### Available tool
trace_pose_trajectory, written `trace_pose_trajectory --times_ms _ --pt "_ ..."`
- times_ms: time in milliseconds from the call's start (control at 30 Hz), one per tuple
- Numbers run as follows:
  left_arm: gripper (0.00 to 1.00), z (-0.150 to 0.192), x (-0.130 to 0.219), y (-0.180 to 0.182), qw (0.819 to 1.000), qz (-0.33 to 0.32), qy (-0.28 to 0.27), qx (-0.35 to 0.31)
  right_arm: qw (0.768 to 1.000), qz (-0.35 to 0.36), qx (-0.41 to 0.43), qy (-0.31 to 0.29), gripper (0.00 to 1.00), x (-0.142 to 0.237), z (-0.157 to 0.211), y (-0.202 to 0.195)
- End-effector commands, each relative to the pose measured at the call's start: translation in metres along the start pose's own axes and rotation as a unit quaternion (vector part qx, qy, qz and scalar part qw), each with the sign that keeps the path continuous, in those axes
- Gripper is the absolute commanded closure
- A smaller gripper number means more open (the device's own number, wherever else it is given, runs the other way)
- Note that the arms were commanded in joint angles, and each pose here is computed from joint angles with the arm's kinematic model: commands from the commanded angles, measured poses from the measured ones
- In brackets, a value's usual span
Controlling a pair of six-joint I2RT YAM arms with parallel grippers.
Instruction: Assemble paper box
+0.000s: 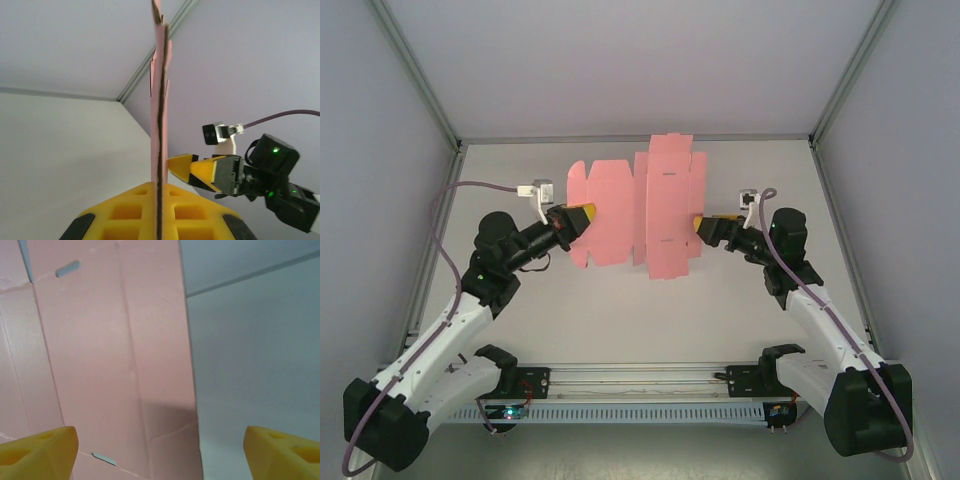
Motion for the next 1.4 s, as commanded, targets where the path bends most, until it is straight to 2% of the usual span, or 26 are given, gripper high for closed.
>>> trace_pose_trajectory --times_ms 0,100,300,367,400,500,567,667,767,800,867,933,967,1033,1133,1200,1267,1367 --pt "1.0 -0.003 0.008 -0.022 0.999 0.048 -0.008 -0.013 0.998 -0.061 0.002 -0.004 0.17 -0.001 0.001 0.005" --pt "1.0 -0.005 0.013 -0.03 0.998 0.055 -0.009 -0.019 0.997 -0.077 -0.003 -0.002 0.25 -0.002 0.0 0.007" --pt "1.0 -0.004 0.016 -0.03 0.999 0.048 -0.013 -0.022 0.993 -0.111 0.025 -0.02 0.52 0.003 -0.006 0.018" --pt "1.0 -0.003 0.016 -0.029 0.999 0.044 -0.015 -0.02 0.993 -0.112 0.03 -0.023 0.71 0.006 -0.005 0.02" --pt "1.0 -0.003 0.016 -0.028 0.999 0.044 -0.015 -0.02 0.992 -0.118 0.033 -0.023 0.76 0.007 -0.006 0.022" --pt "1.0 -0.003 0.016 -0.025 0.999 0.029 -0.022 -0.02 0.991 -0.124 0.036 -0.023 0.79 0.009 -0.005 0.024" --pt "1.0 -0.003 0.017 -0.022 0.999 0.01 -0.028 -0.018 0.992 -0.12 0.042 -0.026 0.89 0.01 -0.004 0.025" --pt "1.0 -0.001 0.017 -0.017 0.999 -0.009 -0.025 -0.017 0.991 -0.124 0.052 -0.027 1.0 0.011 -0.004 0.027" --pt "1.0 0.002 0.018 -0.011 0.999 -0.029 -0.021 -0.01 0.99 -0.124 0.068 -0.03 1.0 0.012 -0.004 0.028" --pt "0.93 0.003 0.018 -0.008 0.999 -0.045 -0.021 -0.004 0.989 -0.121 0.073 -0.03 1.0 0.012 -0.004 0.028" --pt "0.48 0.007 0.022 0.001 0.996 -0.092 -0.021 0.006 0.989 -0.114 0.089 -0.027 1.0 0.013 -0.003 0.028" --pt "0.03 0.012 0.03 0.015 0.986 -0.166 -0.025 0.018 0.989 -0.1 0.11 -0.016 1.0 0.013 -0.001 0.027" --pt "0.0 0.016 0.035 0.023 0.977 -0.209 -0.024 0.025 0.989 -0.09 0.114 -0.01 1.0 0.013 0.002 0.026" --pt "0.0 0.021 0.051 0.038 0.948 -0.315 -0.032 0.033 0.989 -0.081 0.125 0.002 1.0 0.012 0.007 0.026" --pt "0.0 0.027 0.077 0.056 0.885 -0.463 -0.039 0.038 0.988 -0.06 0.137 0.026 1.0 0.01 0.017 0.024" --pt "0.0 0.029 0.087 0.061 0.855 -0.517 -0.034 0.037 0.988 -0.041 0.137 0.051 1.0 0.006 0.024 0.022" --pt "0.0 0.031 0.089 0.063 0.846 -0.532 -0.023 0.037 0.985 -0.043 0.143 0.081 1.0 0.002 0.034 0.021" --pt "0.0 0.033 0.081 0.063 0.863 -0.504 -0.004 0.04 0.978 -0.028 0.16 0.133 1.0 -0.009 0.043 0.018"
Point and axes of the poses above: each hand's point on the last joint's axis, 136 mm out from that joint toward the fingers, its own x axis back along the fingers, its own y axis along the line the jaws close on, z = x × y, the point moved 9 cm from there along x, back along the fingers, and after that the axes turned 10 degrees about x, right-handed, at the moved point
